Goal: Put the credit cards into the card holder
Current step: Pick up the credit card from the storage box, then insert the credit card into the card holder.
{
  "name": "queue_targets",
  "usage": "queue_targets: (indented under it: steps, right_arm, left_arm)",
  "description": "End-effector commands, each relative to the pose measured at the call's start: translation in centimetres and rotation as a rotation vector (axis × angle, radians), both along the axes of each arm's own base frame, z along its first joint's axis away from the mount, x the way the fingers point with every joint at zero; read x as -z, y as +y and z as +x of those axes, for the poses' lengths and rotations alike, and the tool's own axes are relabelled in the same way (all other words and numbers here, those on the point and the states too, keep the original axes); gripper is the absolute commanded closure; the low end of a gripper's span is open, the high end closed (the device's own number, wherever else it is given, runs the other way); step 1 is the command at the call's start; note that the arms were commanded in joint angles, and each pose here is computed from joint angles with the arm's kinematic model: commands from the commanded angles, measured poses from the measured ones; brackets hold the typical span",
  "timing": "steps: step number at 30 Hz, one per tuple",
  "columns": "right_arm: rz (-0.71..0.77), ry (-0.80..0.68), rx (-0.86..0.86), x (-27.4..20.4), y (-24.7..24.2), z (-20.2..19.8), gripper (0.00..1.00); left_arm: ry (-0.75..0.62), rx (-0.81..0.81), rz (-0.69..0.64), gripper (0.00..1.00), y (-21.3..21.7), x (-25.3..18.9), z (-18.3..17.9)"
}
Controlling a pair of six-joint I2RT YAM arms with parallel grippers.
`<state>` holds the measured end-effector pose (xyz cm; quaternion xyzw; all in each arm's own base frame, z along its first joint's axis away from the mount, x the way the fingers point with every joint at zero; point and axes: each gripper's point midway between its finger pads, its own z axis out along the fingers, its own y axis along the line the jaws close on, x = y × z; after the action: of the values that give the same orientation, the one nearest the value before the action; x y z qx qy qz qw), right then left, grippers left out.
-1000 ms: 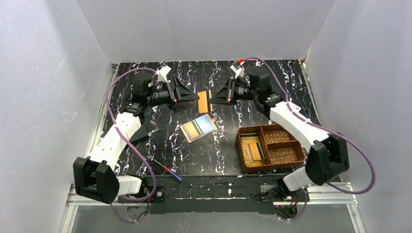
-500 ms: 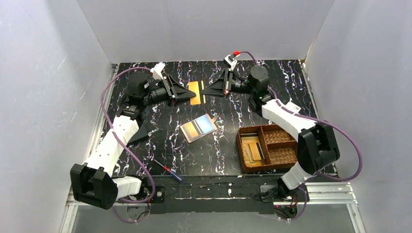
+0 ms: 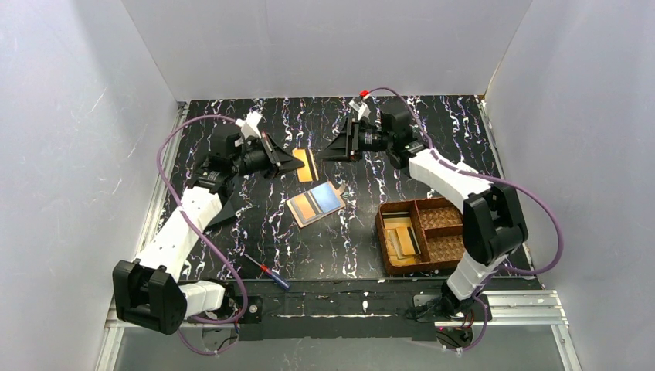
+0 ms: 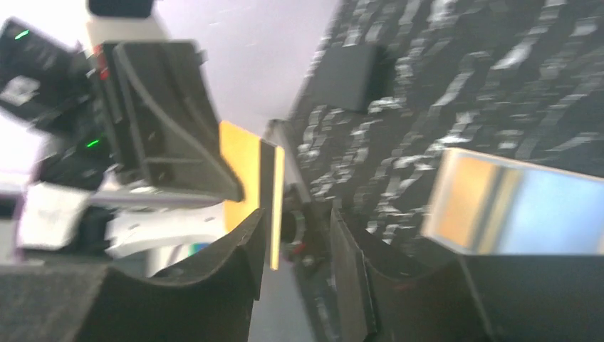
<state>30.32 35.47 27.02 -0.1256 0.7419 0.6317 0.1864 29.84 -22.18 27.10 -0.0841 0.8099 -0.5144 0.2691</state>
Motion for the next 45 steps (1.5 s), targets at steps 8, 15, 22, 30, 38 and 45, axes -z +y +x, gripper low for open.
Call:
queue_targets:
  steps: [8,15,22,30,38,45]
  right_arm:
    - [-0.426,-0.011,-0.065,16.4,-1.2,2.2,0.68]
    - [-0.445,-0.004,-0.083,19.6,-0.6,2.9,0.92]
    - [-0.516,0.008,-0.059,22.4,-1.5,3.0,0.95]
    - [-0.617,0.029,0.008,24.5,-3.3,2.9,0.98]
    - [-0.681,0.045,0.039,25.7,-4.4,2.7,0.99]
    - [-0.680,0.047,0.031,25.9,-4.4,2.6,0.98]
  left_arm:
    - [0.173,-0.128,0.127,1.00,1.7,12.1,0.6]
    - [0.212,-0.068,0.173,1.00,0.6,16.4,1.8]
    - [0.292,-0.056,0.181,1.00,-0.1,19.4,2.1]
    - [0.332,-0.074,0.212,1.00,0.2,21.4,1.6]
    - [0.363,-0.074,0.217,1.00,0.3,22.4,0.9]
    - [0.363,-0.072,0.221,1.00,0.6,22.7,0.2]
